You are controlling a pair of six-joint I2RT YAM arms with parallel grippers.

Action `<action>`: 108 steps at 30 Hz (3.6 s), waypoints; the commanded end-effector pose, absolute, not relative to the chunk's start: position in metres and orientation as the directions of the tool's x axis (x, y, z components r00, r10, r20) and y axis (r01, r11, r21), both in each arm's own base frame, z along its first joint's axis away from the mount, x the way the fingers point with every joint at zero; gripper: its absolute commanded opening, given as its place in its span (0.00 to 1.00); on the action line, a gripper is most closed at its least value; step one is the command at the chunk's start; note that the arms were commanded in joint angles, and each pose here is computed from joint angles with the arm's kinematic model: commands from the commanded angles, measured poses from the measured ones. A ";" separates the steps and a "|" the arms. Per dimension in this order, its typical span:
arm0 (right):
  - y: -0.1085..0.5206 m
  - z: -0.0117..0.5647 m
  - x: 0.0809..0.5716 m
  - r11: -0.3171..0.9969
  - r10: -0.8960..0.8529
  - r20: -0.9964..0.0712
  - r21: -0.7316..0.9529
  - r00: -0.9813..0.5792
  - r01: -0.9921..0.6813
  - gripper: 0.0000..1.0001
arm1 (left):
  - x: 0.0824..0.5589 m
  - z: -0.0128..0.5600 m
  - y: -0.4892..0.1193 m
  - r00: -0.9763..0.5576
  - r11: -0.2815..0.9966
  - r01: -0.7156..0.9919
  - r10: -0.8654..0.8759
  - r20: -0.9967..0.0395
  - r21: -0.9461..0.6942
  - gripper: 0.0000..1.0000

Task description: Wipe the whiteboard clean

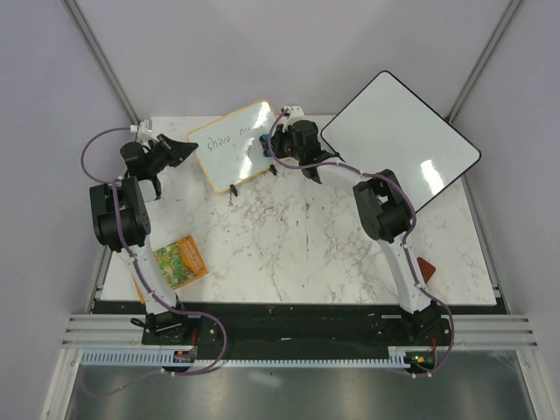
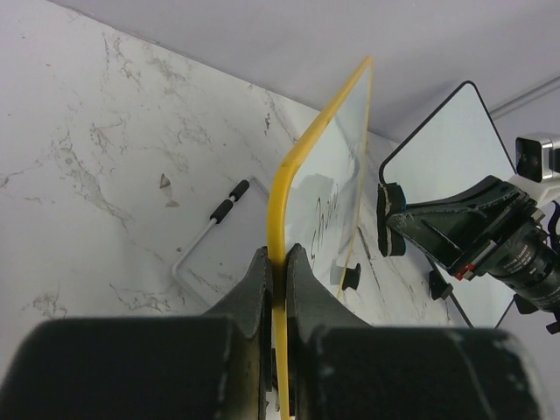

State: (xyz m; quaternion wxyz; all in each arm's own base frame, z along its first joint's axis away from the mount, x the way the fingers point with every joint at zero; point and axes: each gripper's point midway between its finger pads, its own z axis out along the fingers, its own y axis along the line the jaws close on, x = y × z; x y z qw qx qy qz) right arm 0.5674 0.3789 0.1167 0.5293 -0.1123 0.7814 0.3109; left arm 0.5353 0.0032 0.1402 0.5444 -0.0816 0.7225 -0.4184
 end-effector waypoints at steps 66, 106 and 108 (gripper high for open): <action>0.387 0.028 0.566 0.898 0.014 -0.822 0.261 -0.570 -0.354 0.00 | 0.539 0.124 0.010 -0.403 0.684 0.320 -0.528 -0.747 -0.656 0.02; 0.398 0.033 0.539 0.976 -0.030 -0.842 0.091 -0.538 -0.197 0.00 | 0.537 0.127 0.005 -0.415 0.660 0.342 -0.533 -0.737 -0.669 0.02; 0.380 0.027 0.546 0.983 0.014 -0.824 0.115 -0.567 -0.143 0.00 | 0.536 0.127 0.004 -0.415 0.660 0.342 -0.533 -0.737 -0.669 0.02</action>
